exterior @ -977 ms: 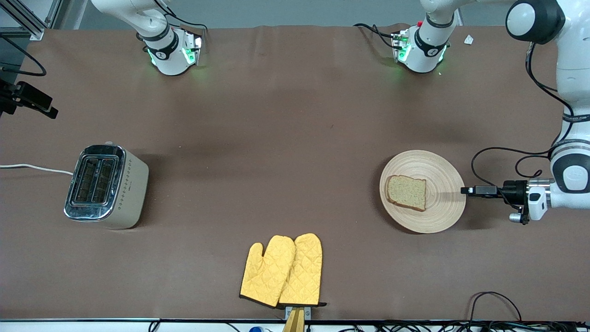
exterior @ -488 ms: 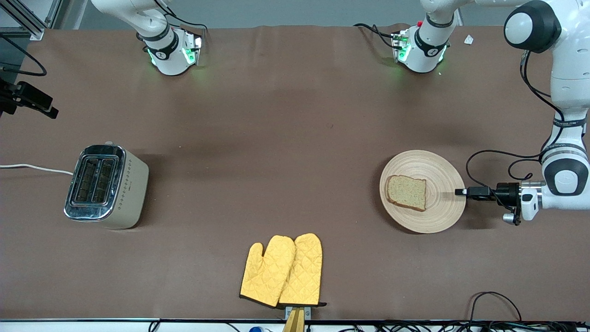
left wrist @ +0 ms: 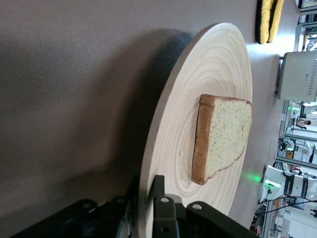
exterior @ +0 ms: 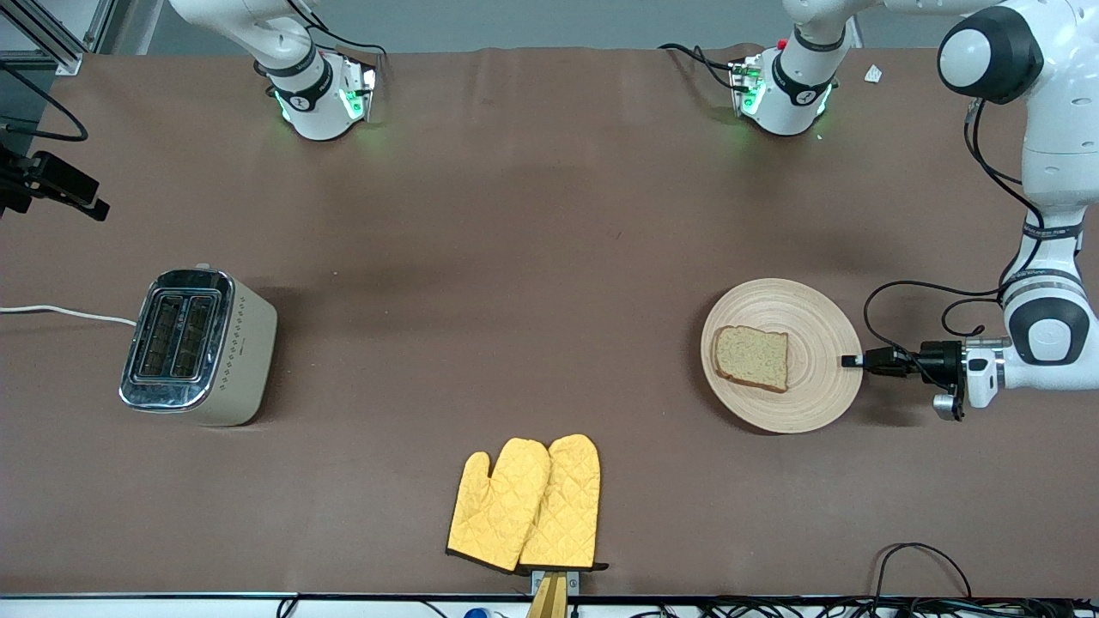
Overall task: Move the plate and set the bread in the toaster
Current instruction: 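Slide the plate toward the toaster while the right gripper reaches the bread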
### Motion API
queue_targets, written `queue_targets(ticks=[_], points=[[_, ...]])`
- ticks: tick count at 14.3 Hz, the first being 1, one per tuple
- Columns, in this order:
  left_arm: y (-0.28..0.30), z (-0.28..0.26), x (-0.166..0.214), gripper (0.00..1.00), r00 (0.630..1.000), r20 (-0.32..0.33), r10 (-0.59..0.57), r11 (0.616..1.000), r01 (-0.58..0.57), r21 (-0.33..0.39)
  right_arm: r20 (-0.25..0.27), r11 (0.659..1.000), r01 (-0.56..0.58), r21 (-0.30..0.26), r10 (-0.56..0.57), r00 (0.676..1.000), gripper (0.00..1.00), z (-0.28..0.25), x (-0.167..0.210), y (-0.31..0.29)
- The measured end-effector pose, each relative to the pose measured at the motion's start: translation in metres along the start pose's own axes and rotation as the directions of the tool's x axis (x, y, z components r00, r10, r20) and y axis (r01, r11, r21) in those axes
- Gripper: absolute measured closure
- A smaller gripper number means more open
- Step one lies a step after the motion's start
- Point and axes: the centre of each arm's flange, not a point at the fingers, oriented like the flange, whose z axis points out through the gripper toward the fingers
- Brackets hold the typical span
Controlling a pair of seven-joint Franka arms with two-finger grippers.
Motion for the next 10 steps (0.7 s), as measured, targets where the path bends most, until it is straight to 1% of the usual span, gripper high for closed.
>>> queue_targets(ticks=[2, 4, 5, 7, 9, 10], points=[[0.007, 0.005, 0.005, 0.90, 0.999, -0.001, 0.032, 0.999, -0.032, -0.010, -0.001, 1.000, 0.002, 0.000, -0.002, 1.000, 0.00, 0.000, 0.000, -0.001], [0.034, 0.023, 0.026, 0.91, 0.998, 0.003, 0.059, 0.998, -0.059, -0.036, -0.001, 1.000, 0.003, 0.000, -0.003, 1.000, 0.00, -0.001, 0.000, -0.001], [0.054, 0.037, 0.040, 0.91, 0.999, 0.010, 0.051, 0.997, -0.051, -0.053, -0.002, 1.000, 0.003, 0.000, -0.003, 1.000, 0.00, -0.001, 0.000, -0.001], [0.104, 0.081, 0.069, 0.91, 0.999, 0.027, 0.036, 0.996, -0.034, -0.078, -0.002, 1.000, 0.003, 0.000, -0.003, 1.000, 0.00, -0.001, 0.000, -0.001], [0.156, 0.136, 0.094, 0.91, 0.999, 0.016, 0.036, 0.996, -0.034, -0.085, -0.002, 1.000, 0.003, 0.000, -0.003, 1.000, 0.00, -0.001, 0.000, -0.002], [0.182, 0.168, 0.102, 0.91, 0.999, 0.009, 0.038, 0.994, -0.036, -0.100, -0.001, 1.000, 0.003, 0.000, -0.003, 1.000, 0.00, -0.001, 0.000, -0.002]])
